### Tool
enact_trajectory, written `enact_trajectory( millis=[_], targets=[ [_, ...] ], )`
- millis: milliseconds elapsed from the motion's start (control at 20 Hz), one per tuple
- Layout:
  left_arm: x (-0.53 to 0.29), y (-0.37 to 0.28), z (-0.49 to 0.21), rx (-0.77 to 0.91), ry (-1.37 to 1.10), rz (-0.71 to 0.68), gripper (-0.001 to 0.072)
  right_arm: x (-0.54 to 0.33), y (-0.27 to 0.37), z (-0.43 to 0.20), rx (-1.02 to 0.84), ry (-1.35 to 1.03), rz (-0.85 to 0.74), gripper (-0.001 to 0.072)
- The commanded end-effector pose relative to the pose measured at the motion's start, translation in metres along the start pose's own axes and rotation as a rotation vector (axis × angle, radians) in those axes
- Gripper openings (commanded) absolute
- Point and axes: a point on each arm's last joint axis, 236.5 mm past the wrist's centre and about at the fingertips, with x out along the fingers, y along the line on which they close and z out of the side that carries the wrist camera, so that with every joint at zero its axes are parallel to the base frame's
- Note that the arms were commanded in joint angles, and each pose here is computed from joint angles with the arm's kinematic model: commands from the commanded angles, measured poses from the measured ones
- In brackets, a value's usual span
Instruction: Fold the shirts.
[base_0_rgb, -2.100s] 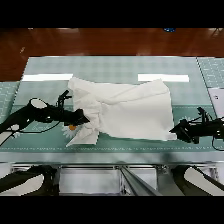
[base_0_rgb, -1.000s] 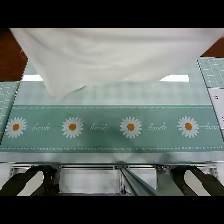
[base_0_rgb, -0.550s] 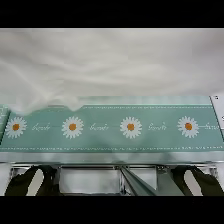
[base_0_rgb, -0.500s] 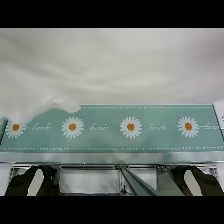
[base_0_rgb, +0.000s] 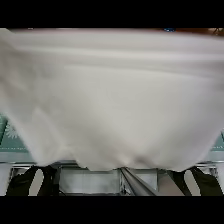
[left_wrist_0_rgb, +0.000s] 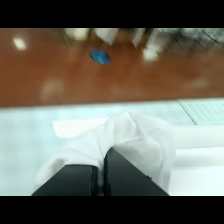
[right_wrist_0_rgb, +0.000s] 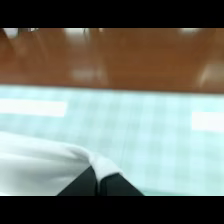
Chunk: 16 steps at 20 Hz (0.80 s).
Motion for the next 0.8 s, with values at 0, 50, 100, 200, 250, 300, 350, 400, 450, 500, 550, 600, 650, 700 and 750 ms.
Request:
enact_trajectory(
  millis=[0,50,100,200,250,300,350,400,450,500,550,600,650,700,750],
  targets=[
    [0.085,0.047,-0.092,-0.231,0.123,-0.152,0.0028,0.088,-0.048,-0.067,0.138,0.179,0.003,0.0020],
    [0.113,0.065,-0.123,-0.298,0.169,-0.142,0.0028,0.117,-0.064,-0.093,0.195,0.246,-0.002,0.0020],
    [0.139,0.080,-0.154,-0.328,0.226,-0.121,0.0028,0.146,-0.080,-0.125,0.248,0.329,-0.005,0.0020],
    [0.190,0.104,-0.200,-0.384,0.329,-0.063,0.0028,0.193,-0.105,-0.165,0.319,0.440,-0.006,0.0020],
    [0.216,0.116,-0.215,-0.406,0.367,-0.035,0.0028,0.215,-0.115,-0.173,0.348,0.470,-0.001,0.0020],
    [0.241,0.126,-0.224,-0.424,0.403,-0.024,0.0028,0.235,-0.123,-0.178,0.375,0.482,0.009,0.0020],
    [0.262,0.132,-0.229,-0.449,0.435,-0.031,0.0027,0.255,-0.132,-0.180,0.402,0.497,0.017,0.0020],
    [0.283,0.135,-0.229,-0.487,0.467,-0.049,0.0028,0.274,-0.137,-0.179,0.433,0.503,0.033,0.0020],
    [0.300,0.137,-0.227,-0.519,0.489,-0.071,0.0027,0.293,-0.143,-0.175,0.463,0.503,0.050,0.0020],
    [0.317,0.137,-0.220,-0.536,0.504,-0.100,0.0027,0.313,-0.150,-0.170,0.488,0.498,0.062,0.0020],
    [0.331,0.138,-0.212,-0.543,0.506,-0.122,0.0027,0.330,-0.154,-0.163,0.512,0.489,0.076,0.0020],
    [0.345,0.140,-0.200,-0.557,0.493,-0.133,0.0027,0.345,-0.157,-0.157,0.534,0.481,0.095,0.0020],
    [0.355,0.142,-0.190,-0.568,0.478,-0.139,0.0027,0.361,-0.159,-0.151,0.558,0.471,0.111,0.0020],
    [0.363,0.143,-0.181,-0.572,0.467,-0.147,0.0027,0.374,-0.160,-0.148,0.572,0.467,0.123,0.0020],
    [0.369,0.145,-0.177,-0.579,0.467,-0.149,0.0027,0.387,-0.158,-0.146,0.596,0.463,0.133,0.0020]
  ],
)
